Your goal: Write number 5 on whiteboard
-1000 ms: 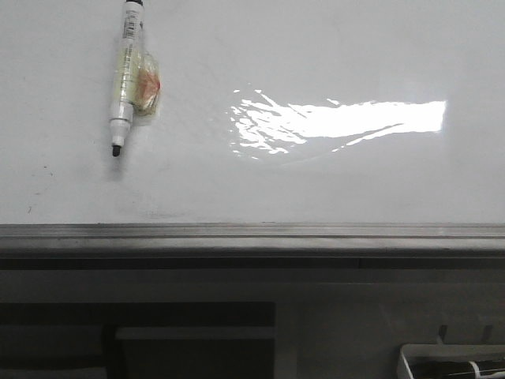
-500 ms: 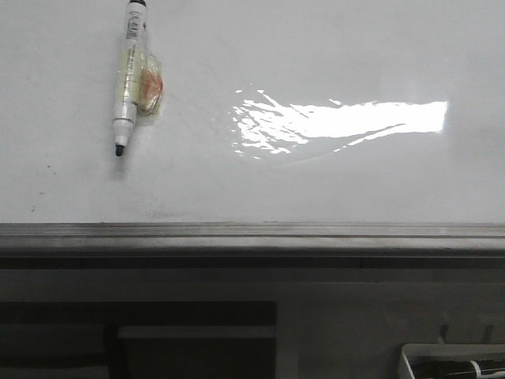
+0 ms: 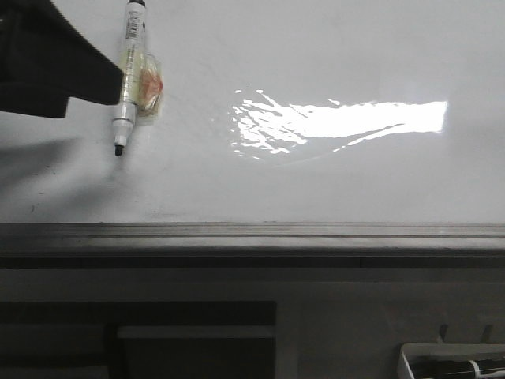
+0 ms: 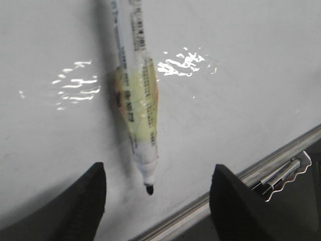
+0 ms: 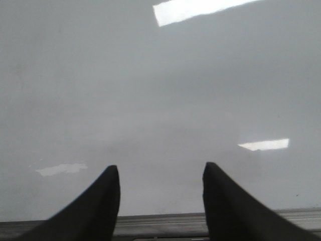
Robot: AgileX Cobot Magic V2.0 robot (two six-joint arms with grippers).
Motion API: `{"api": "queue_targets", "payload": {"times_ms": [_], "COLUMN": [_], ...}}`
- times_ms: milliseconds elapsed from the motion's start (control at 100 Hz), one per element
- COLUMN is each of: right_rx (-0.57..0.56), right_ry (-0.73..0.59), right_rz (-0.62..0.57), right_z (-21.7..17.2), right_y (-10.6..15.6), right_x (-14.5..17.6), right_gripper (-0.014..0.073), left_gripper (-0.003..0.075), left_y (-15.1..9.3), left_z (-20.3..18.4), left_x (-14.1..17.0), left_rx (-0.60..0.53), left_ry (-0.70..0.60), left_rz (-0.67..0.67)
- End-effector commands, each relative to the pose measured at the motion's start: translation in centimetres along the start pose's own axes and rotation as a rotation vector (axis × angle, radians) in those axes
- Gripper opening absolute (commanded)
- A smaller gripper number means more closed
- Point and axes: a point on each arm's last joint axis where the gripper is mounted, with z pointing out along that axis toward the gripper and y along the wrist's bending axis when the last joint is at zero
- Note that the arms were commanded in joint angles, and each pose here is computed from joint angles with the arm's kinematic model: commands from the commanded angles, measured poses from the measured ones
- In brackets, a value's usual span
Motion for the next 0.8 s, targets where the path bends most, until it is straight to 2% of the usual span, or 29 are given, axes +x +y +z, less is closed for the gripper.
{"api": "queue_targets", "payload": {"times_ms": [0, 150, 250, 340, 490, 520, 630, 720, 790], "right_rx": [-0.017, -0.018, -0.029, -0.036, -0.051, -0.067, -0.214, -0.418, -0.544], "right_ry": [-0.079, -0.064, -0.063, -0.061, -0.059, -0.056, -0.019, 0.049, 0.104], "right_rz": [-0.01, -0.004, 0.017, 0.03, 0.044, 0.033, -0.082, -0.209, -0.263], "right_z": [-0.2, -0.2, -0.2, -0.2, -0.2, -0.2, -0.3, -0.3, -0.2], "right_y": [0.3, 0.4, 0.4, 0.5, 0.6, 0.8, 2.1, 3.7, 4.7], "right_x": [-1.5, -1.4, -1.4, -1.4, -1.3, -1.3, -1.1, -0.5, 0.0], "right_gripper": [0.0335, 0.0335, 0.0335, 0.0335, 0.0334, 0.0334, 0.0335, 0.0335, 0.0335], "left_gripper": [0.0403, 0.0395, 0.0348, 0.0244, -0.0013, -0.0018, -0.002, -0.002, -0.002], "left_y": [-0.4, 0.0, 0.4, 0.6, 0.6, 0.4, -0.4, -1.4, -2.2], "left_z": [0.5, 2.0, 2.9, 3.5, 3.9, 3.8, 3.3, 2.5, 1.8], "left_x": [-1.7, -1.6, -1.3, -1.0, -0.6, -0.5, -0.2, 0.4, 0.9], "left_rx": [-0.029, -0.062, -0.089, -0.097, -0.084, -0.073, 0.008, 0.114, 0.207], "left_ry": [-0.082, -0.066, -0.048, -0.026, 0.009, 0.016, 0.073, 0.148, 0.204], "left_rz": [-0.007, -0.058, -0.071, -0.074, -0.077, -0.077, -0.05, 0.09, 0.22]}}
